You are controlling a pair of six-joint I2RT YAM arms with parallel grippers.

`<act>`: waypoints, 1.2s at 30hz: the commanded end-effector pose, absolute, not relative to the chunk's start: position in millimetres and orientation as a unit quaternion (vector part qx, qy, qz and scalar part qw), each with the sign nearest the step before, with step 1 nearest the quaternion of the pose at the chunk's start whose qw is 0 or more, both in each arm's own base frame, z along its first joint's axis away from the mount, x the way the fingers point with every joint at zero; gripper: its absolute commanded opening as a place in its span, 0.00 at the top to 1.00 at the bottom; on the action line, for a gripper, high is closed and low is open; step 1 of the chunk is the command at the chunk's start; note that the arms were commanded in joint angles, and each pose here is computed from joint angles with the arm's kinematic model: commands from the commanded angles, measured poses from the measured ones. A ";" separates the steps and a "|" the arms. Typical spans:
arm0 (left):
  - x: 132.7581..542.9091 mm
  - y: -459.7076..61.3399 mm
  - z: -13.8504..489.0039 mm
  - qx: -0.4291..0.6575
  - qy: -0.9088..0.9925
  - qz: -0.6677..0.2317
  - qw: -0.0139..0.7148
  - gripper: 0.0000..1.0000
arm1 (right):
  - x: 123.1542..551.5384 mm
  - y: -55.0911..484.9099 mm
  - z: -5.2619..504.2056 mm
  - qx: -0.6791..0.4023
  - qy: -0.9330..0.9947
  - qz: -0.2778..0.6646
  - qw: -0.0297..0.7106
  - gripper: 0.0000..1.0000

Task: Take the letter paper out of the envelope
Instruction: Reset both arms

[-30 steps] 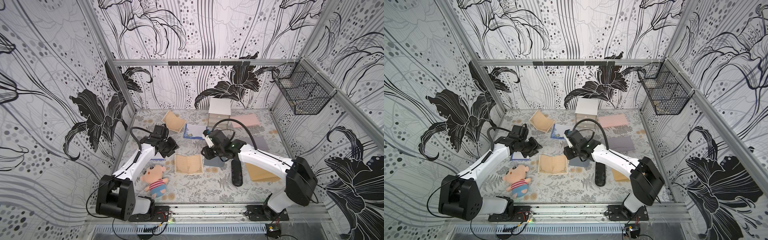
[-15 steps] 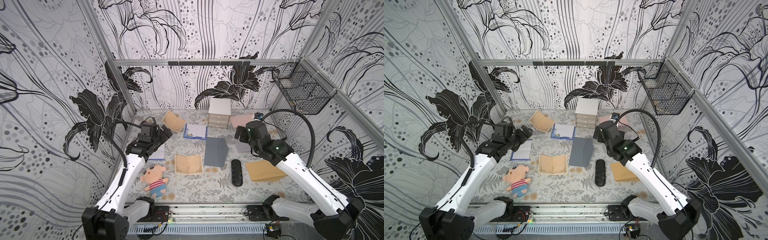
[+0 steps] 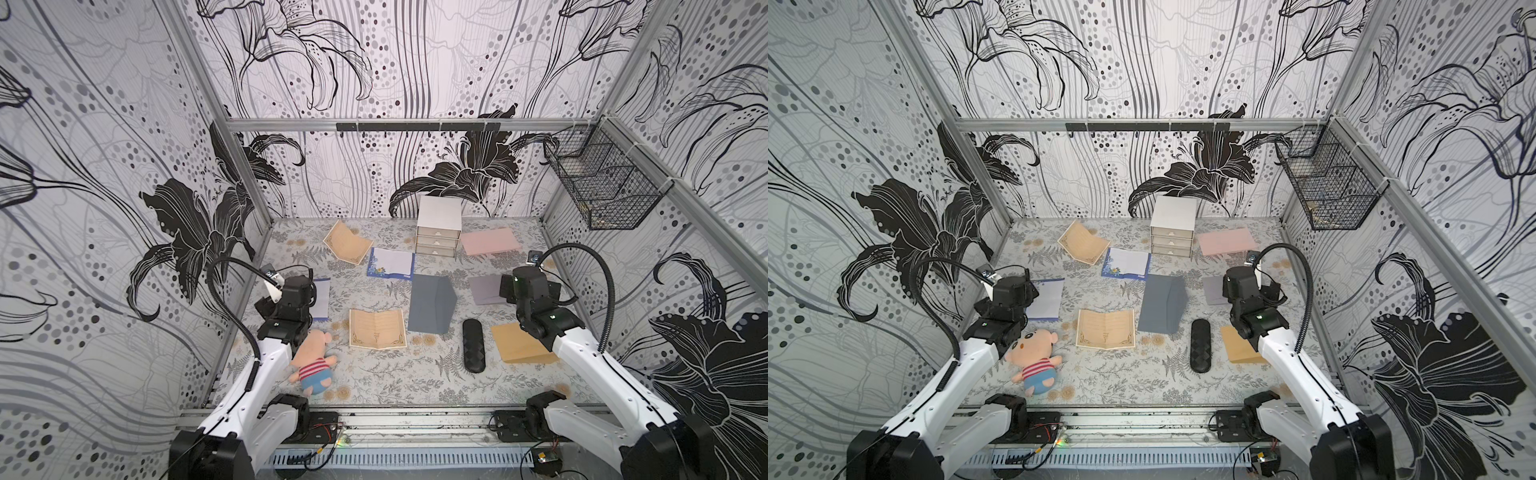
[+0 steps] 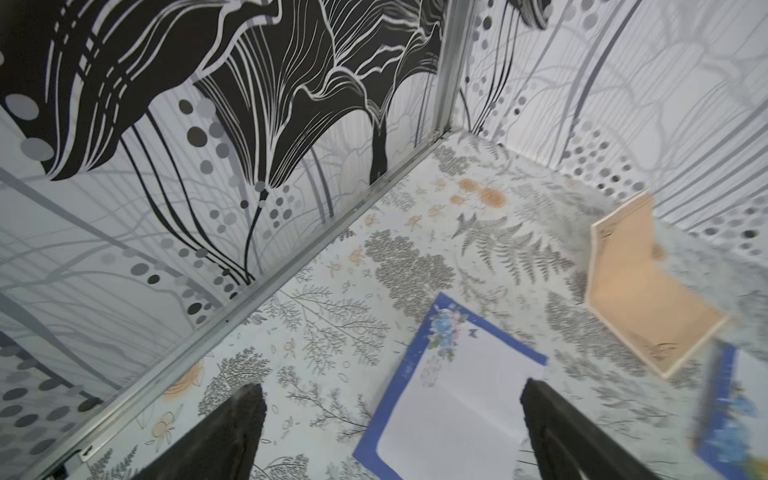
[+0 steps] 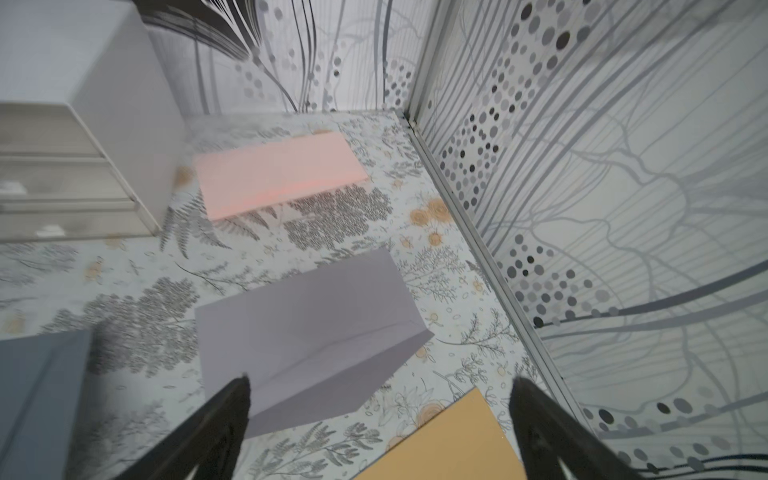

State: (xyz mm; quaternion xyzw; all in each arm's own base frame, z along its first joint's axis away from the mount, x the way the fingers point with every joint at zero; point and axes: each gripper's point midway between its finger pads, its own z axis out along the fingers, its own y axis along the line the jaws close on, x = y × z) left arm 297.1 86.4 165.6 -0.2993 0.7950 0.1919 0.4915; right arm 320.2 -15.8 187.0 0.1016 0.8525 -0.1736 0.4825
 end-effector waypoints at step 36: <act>385.8 69.8 113.9 -0.153 0.774 0.066 0.611 0.01 | 379.2 -17.2 94.7 0.045 0.812 -0.046 0.581 0.00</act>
